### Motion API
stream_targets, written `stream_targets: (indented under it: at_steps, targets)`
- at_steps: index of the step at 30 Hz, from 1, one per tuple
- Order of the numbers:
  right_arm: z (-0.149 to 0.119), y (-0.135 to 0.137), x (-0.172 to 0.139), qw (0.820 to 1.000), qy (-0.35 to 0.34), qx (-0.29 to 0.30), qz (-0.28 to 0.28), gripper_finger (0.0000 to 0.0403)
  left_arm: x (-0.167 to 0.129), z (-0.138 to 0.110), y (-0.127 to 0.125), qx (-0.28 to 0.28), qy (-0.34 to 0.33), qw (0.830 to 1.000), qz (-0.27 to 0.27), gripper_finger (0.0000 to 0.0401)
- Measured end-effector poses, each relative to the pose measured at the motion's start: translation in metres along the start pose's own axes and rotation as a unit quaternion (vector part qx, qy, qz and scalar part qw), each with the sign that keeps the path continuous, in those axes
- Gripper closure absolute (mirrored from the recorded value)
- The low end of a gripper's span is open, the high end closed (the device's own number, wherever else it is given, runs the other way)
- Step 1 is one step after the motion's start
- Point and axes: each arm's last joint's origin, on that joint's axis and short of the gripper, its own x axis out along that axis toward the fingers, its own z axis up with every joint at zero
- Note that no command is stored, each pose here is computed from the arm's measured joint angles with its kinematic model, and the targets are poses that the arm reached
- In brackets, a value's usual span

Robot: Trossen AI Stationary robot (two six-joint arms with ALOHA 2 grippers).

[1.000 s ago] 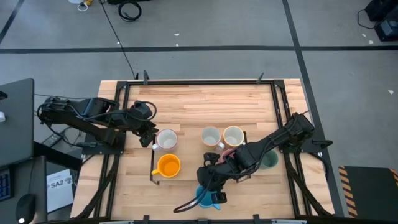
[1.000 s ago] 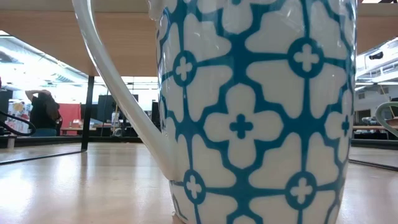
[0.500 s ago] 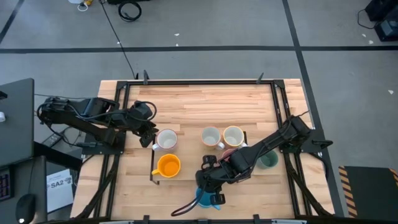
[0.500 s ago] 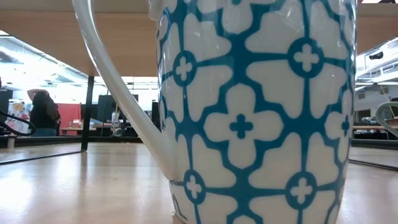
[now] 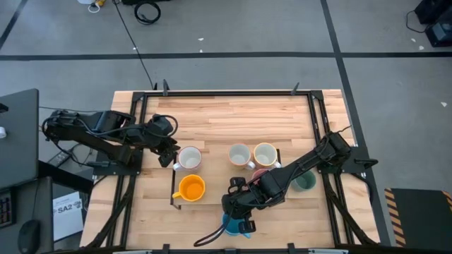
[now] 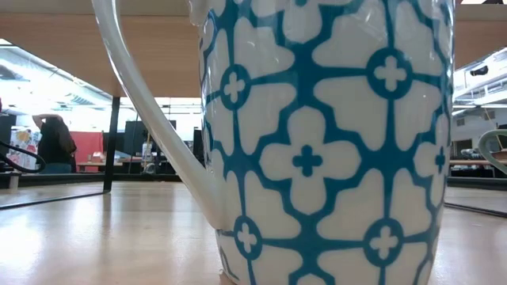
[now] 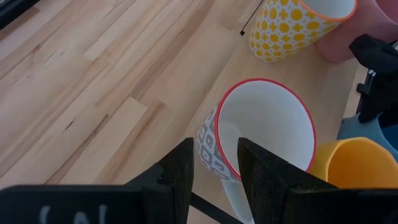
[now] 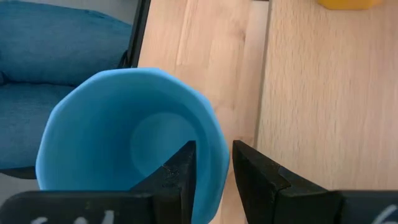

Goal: Place coffee mugs
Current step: Put the blue mug on the shelf

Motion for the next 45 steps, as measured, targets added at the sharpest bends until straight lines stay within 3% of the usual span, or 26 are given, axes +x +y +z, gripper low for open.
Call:
stream_targets:
  at_steps: [13,20,45]
  targets:
    - [0.001,0.000,-0.001,1.000,-0.003,0.003,0.003,0.0376,0.000,0.000,0.000,0.000,0.000,1.000,0.000,0.0271]
    - [0.001,0.000,-0.001,1.000,-0.003,0.006,0.003,0.0362,0.000,0.000,0.000,0.001,0.000,1.000,0.000,0.0271]
    - [0.009,-0.002,-0.012,0.999,-0.011,0.028,0.017,0.0376,0.000,0.000,0.000,0.001,0.000,1.000,0.000,0.0271]
